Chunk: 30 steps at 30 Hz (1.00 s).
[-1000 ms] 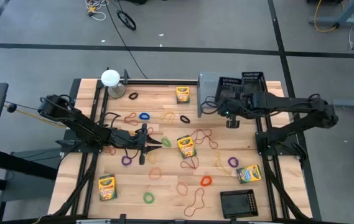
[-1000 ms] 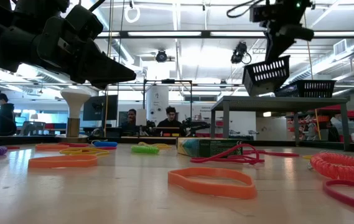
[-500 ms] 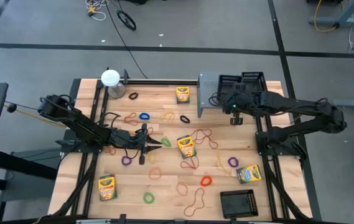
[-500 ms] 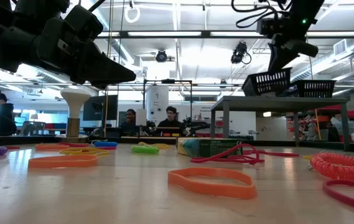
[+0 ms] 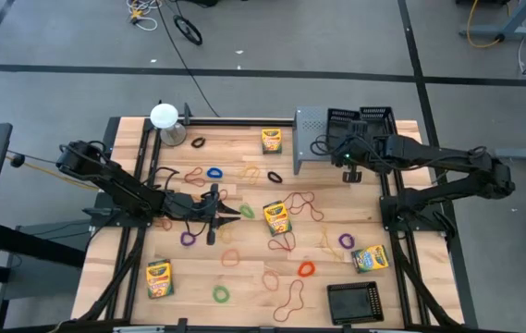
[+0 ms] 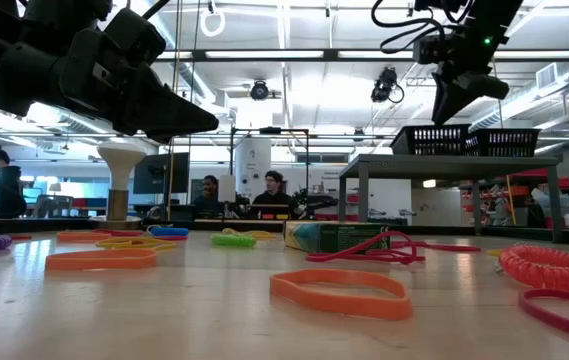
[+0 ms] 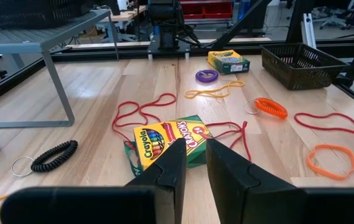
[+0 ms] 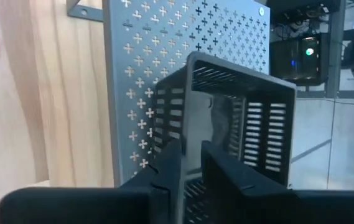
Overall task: Pick & Place Office Desk Supplies
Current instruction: Put the top black bin on the shelf
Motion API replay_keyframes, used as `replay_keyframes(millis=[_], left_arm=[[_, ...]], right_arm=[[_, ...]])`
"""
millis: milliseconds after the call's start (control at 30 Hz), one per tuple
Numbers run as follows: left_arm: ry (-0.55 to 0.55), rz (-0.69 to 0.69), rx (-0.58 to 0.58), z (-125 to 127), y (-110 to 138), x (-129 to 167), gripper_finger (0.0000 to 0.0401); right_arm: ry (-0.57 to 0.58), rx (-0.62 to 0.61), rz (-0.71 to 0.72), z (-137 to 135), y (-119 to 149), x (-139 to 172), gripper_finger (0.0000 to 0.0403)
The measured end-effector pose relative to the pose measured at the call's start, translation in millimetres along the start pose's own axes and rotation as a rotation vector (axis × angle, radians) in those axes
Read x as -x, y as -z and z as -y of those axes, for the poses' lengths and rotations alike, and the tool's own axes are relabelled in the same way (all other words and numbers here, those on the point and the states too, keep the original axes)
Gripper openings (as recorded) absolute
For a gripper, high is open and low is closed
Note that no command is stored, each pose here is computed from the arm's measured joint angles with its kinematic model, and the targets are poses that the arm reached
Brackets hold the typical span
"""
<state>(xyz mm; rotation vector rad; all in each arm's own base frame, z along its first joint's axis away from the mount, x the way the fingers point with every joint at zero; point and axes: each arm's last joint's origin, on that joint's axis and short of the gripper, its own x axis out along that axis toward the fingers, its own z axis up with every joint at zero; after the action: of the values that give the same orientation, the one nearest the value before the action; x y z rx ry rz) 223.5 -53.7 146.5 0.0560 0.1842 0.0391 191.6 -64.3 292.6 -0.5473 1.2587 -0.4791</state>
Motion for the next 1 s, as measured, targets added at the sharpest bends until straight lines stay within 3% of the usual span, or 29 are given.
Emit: replay_keyframes(millis=[233, 500, 733, 867, 1000], left_arm=[[0.0, 0.0, 0.0, 0, 0, 0, 0.0068], [0.0, 0.0, 0.004, 0, 0, 0, 0.0068], [0.0, -0.002, 0.003, 0, 0, 0, 0.0068], [0.0, 0.001, 0.0, 0, 0, 0, 0.0068], [0.0, 0.006, -0.011, 0, -1, 0, 0.0068]], right_arm=[[0.056, -0.029, -0.023, 2, 1, 0, 0.0107], [0.057, -0.11, -0.019, 2, 1, 1, 0.0088], [0.106, -0.308, 0.053, 16, 6, 7, 0.0073], [0.143, -0.486, 0.078, 32, 13, 5, 0.0057], [0.078, -0.678, 0.081, 47, 17, -12, 0.0017]])
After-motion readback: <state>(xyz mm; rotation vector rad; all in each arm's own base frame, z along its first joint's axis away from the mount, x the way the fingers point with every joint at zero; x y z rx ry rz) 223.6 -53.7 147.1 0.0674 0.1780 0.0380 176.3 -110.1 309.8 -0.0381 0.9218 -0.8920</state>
